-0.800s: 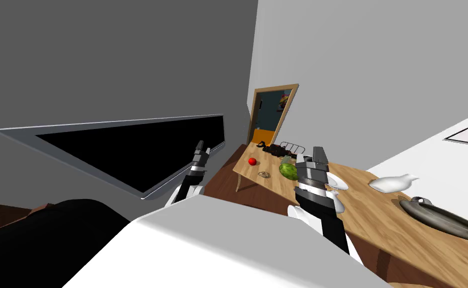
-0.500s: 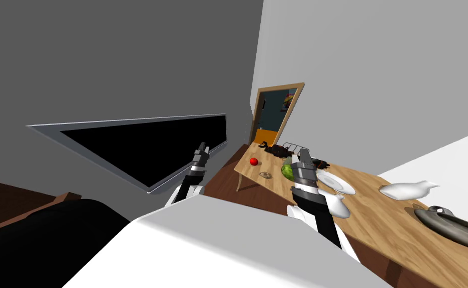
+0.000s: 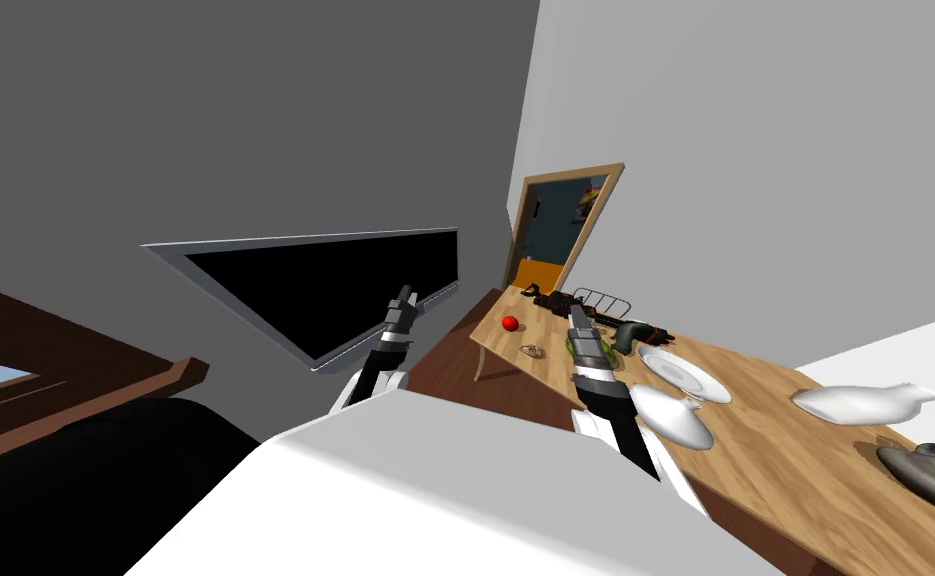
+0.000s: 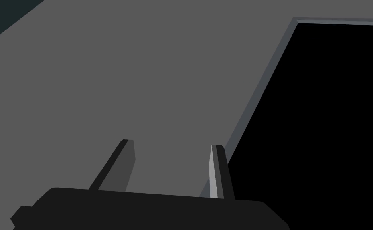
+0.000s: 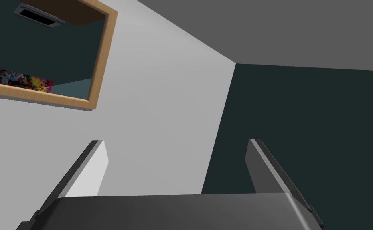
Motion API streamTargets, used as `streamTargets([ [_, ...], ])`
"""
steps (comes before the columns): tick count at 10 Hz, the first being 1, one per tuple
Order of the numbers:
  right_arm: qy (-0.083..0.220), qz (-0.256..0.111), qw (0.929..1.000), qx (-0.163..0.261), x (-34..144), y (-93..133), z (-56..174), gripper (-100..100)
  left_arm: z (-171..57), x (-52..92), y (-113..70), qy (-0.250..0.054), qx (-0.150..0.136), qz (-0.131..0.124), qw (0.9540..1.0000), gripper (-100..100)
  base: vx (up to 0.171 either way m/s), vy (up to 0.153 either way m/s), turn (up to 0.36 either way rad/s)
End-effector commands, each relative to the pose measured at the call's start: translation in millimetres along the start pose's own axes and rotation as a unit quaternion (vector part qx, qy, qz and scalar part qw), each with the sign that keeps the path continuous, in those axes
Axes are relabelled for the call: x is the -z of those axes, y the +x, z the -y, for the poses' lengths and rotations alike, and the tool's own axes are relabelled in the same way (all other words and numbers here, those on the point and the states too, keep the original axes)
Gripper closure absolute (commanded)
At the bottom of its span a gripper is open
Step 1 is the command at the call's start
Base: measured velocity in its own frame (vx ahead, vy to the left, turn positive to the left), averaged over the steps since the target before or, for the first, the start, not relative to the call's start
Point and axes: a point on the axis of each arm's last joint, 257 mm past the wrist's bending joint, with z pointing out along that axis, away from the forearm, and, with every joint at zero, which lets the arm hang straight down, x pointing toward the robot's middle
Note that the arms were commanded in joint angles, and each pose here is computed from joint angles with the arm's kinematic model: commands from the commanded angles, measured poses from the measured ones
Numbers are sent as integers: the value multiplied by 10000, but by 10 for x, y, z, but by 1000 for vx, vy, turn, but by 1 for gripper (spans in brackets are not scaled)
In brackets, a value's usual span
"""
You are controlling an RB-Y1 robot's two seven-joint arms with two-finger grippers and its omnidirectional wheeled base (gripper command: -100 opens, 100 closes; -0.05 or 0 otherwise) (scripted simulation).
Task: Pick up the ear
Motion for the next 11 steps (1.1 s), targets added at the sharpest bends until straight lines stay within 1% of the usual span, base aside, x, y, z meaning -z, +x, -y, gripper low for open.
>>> streamTargets([
  [1, 66, -123, 9998, 103, 16, 78, 100, -100, 0, 0, 0, 0, 0, 0, 10000, 0, -19, -29, 60],
  [2, 69, -338, 9988, 333, 19, 181, 189, -100, 0, 0, 0, 0, 0, 0, 10000, 0, -20, -33, 166],
  [3, 127, -359, 9987, 330, 38, 199, 244, -100, 0, 0, 0, 0, 0, 0, 10000, 0, -21, -33, 65],
  [4, 133, -591, 9965, 579, 49, 305, 349, -100, 0, 0, 0, -1, 0, 0, 10000, 0, -29, -24, 107],
  [5, 188, -611, 9963, 576, 69, 321, 401, -100, 0, 0, 0, 0, 0, 0, 10000, 0, -27, -27, 82],
  [6, 166, -847, 9927, 843, 77, 420, 493, -100, 0, 0, 0, 0, 0, 0, 10000, 0, -31, -44, 186],
  [7, 245, -877, 9923, 838, 108, 441, 567, -100, 0, 0, 0, 0, 0, 0, 10000, 0, -26, -44, 71],
  [8, 143, -1094, 9875, 1125, 91, 519, 597, -100, 0, 0, -1, -1, -1, 0, 10000, 0, -30, -33, 138],
  [10, 299, -1156, 9866, 1116, 158, 556, 745, -100, 0, 0, 0, -1, 0, 0, 10000, 0, -15, -21, 42],
  [11, 259, -1409, 9796, 1412, 176, 647, 849, -100, 0, 1, -1, -1, 0, 0, 10000, 0, -22, -17, 158],
])
